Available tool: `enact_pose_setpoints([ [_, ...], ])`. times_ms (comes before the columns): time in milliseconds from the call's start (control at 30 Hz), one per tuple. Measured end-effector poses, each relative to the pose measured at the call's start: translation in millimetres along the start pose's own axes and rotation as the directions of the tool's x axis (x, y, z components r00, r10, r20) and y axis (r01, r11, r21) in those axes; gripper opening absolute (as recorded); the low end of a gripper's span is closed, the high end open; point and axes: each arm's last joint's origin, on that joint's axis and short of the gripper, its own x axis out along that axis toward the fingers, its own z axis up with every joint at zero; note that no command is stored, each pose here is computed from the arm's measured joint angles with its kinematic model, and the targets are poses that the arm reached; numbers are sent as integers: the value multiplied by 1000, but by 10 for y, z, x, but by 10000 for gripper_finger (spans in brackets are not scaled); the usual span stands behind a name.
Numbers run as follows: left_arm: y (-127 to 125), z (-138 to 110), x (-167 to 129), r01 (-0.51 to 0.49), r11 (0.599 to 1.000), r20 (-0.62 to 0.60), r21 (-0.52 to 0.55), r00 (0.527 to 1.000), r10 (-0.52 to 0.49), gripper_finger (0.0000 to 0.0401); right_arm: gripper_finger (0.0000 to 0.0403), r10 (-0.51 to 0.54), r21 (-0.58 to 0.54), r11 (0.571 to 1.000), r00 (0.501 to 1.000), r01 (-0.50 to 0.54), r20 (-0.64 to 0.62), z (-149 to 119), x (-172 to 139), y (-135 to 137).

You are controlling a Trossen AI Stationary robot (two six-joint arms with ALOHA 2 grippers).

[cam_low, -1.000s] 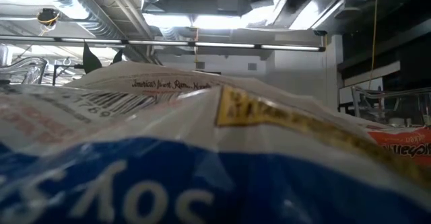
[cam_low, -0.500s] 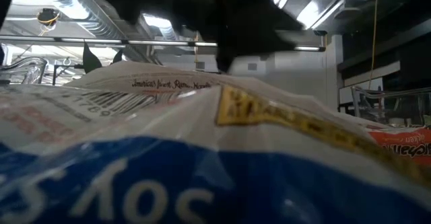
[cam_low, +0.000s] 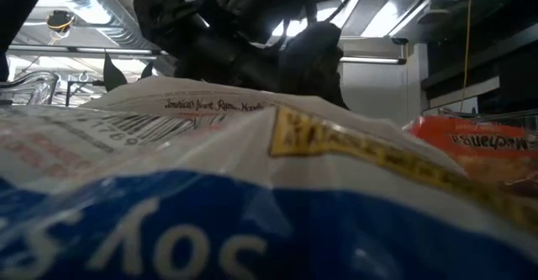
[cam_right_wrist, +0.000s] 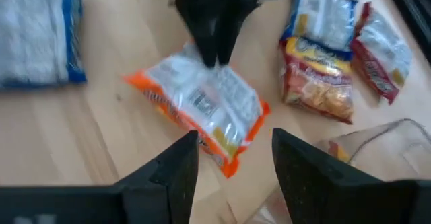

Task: Sort Maruchan noodles
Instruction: Put the orange noodle pack into the left transparent bin

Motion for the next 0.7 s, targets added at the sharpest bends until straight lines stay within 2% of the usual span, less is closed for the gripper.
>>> enact_pose_setpoints([
  [133,53,-40,-2,-5,999,-62,-40,998,3,101,175,53,-155,986,998,-56,-21,-100,283,98],
  [267,86,-41,-5,-7,999,-78,-50,997,3,101,175,118,-307,943,992,-128,-51,-144,548,158],
  [400,94,-45,-4,-11,998,-81,-65,997,6,101,181,180,-329,925,981,-192,-66,-108,737,182],
  [533,106,-58,-11,-17,997,-105,-75,994,9,101,213,252,-345,896,960,-279,-123,-48,810,199],
  [700,167,-53,-27,-30,991,-140,-127,990,12,101,244,247,-354,891,958,-283,-144,-66,806,192],
])
